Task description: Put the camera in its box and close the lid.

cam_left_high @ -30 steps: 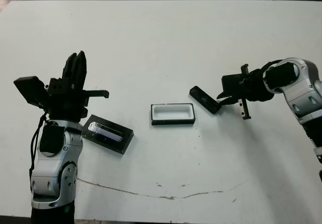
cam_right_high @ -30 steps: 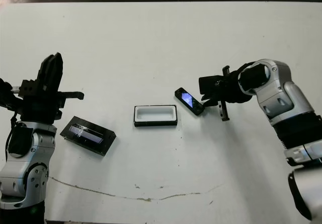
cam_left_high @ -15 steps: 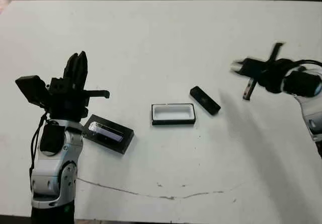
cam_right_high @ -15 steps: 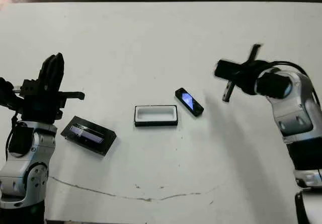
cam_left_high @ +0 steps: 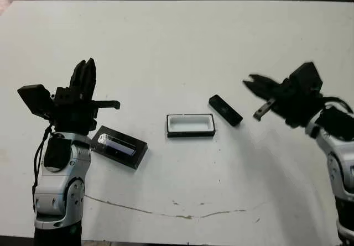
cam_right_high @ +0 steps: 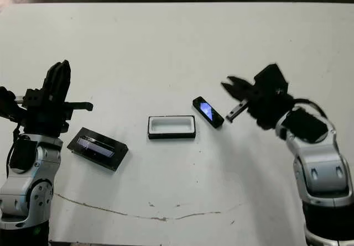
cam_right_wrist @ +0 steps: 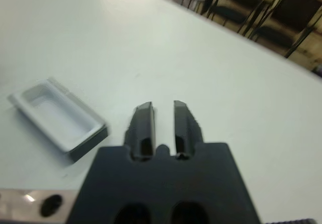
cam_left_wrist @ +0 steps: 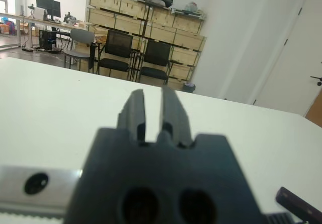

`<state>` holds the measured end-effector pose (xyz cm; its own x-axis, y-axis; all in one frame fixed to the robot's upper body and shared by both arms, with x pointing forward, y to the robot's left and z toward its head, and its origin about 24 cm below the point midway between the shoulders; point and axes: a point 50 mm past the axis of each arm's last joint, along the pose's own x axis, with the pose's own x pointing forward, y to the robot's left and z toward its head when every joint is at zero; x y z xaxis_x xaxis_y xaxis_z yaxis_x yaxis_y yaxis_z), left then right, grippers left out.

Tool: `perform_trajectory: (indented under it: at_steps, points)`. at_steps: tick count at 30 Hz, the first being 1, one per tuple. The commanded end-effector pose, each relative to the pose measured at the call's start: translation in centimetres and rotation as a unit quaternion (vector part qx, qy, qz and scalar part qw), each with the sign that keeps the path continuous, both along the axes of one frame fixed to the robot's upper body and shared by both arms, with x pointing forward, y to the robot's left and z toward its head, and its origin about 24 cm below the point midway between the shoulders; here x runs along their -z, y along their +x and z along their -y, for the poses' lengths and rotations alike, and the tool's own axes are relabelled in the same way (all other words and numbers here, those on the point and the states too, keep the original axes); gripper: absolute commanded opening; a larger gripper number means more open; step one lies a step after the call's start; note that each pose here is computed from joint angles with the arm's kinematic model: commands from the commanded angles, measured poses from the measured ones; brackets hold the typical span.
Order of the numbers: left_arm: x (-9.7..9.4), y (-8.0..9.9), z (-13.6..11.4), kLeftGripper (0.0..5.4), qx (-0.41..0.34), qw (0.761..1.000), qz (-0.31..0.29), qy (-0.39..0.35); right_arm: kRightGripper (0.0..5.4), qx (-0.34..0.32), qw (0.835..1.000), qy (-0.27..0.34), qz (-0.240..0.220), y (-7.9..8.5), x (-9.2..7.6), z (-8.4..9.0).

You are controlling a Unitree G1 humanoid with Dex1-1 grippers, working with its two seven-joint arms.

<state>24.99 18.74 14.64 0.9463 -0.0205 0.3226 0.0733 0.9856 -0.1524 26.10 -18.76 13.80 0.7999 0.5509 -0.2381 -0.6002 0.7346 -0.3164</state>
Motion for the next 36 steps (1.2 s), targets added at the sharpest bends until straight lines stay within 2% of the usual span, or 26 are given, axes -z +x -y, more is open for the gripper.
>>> perform_trajectory:
  at_steps: [1,9,21,23,28,34,36]
  points:
    - [0.6,-0.1,-0.4,0.00,-0.007,1.000,-0.017,0.004,1.00,-0.002,0.999,-0.003,-0.053,-0.7,1.5,-0.1]
    - [0.7,-0.2,-0.4,0.00,-0.005,1.000,-0.021,0.003,2.81,-0.005,0.997,-0.010,-0.076,-1.4,2.7,-0.5]
    - [0.8,-0.4,-0.5,0.00,-0.008,1.000,-0.023,0.004,5.39,0.010,0.997,-0.002,-0.081,-0.8,3.4,-0.2]
    - [0.9,-0.4,-0.6,0.00,-0.011,1.000,-0.025,0.005,5.34,0.016,0.997,0.004,-0.081,-0.7,3.5,-0.1]
    - [1.0,-0.5,-0.6,0.00,-0.014,0.999,-0.027,0.010,4.79,0.031,0.996,0.007,-0.080,-0.6,3.6,0.2]
    - [1.0,-0.5,-0.6,0.00,-0.012,1.000,-0.028,0.006,4.48,0.044,0.996,0.014,-0.077,-0.4,3.6,0.4]
    - [1.0,-0.5,-0.7,0.00,-0.012,1.000,-0.028,0.006,4.56,0.046,0.996,0.019,-0.077,-0.3,3.6,0.5]
